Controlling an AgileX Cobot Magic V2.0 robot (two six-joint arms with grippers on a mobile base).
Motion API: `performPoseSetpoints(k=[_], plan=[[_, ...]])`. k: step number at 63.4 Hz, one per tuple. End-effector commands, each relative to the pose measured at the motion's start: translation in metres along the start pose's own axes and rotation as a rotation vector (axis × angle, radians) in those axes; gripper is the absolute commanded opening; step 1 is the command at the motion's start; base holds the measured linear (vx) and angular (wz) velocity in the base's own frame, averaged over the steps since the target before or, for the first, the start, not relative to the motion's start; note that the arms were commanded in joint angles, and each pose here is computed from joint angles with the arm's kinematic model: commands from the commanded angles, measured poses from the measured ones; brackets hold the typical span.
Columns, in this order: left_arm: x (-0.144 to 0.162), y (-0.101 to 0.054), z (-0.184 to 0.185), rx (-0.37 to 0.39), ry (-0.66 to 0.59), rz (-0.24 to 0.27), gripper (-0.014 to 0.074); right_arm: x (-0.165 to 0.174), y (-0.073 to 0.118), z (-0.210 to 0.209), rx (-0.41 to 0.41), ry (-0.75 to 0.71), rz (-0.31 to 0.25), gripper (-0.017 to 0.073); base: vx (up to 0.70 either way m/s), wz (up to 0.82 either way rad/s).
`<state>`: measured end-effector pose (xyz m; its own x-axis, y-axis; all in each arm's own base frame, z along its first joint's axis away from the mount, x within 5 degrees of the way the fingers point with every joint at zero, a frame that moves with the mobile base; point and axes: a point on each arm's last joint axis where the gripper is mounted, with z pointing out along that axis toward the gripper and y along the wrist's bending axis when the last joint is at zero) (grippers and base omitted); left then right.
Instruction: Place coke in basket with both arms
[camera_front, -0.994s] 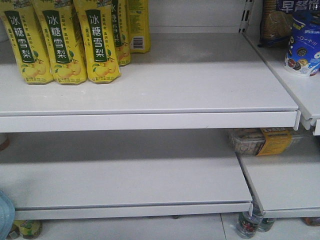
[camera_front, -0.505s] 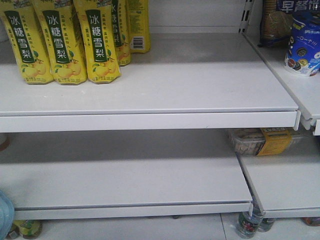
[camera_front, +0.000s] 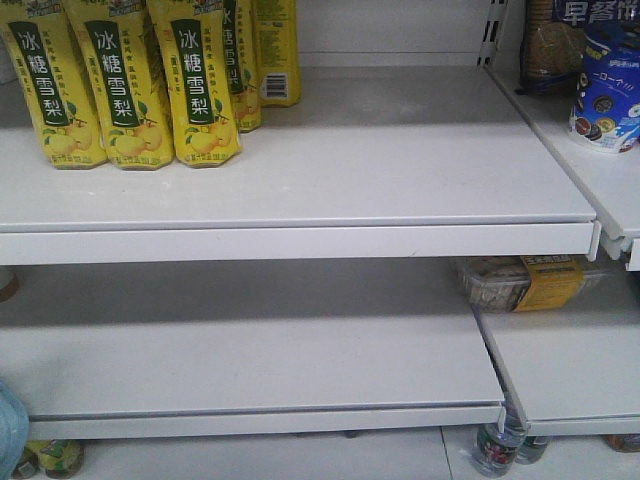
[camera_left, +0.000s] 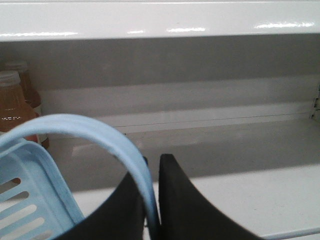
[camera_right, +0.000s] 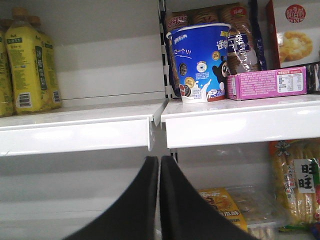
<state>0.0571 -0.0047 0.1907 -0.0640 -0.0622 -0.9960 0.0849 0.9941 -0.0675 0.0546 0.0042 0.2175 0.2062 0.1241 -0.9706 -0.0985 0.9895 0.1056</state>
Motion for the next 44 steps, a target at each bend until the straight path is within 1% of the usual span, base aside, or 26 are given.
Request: performPoseSetpoints(k=[1, 44], plan=[[-0.0134, -0.0026, -0.0026, 0.022, -0.165, 0.098, -0.0006, -0.0035, 0.0004, -0.0019, -0.006, -0.073, -0.016, -0.0005, 0.0, 0.0], [-0.0134, -0.0026, -0.0026, 0.022, -0.165, 0.098, -0.0006, -0.0038, 0.0005, -0.0019, -0.006, -0.075, -0.016, -0.0005, 0.0, 0.0]])
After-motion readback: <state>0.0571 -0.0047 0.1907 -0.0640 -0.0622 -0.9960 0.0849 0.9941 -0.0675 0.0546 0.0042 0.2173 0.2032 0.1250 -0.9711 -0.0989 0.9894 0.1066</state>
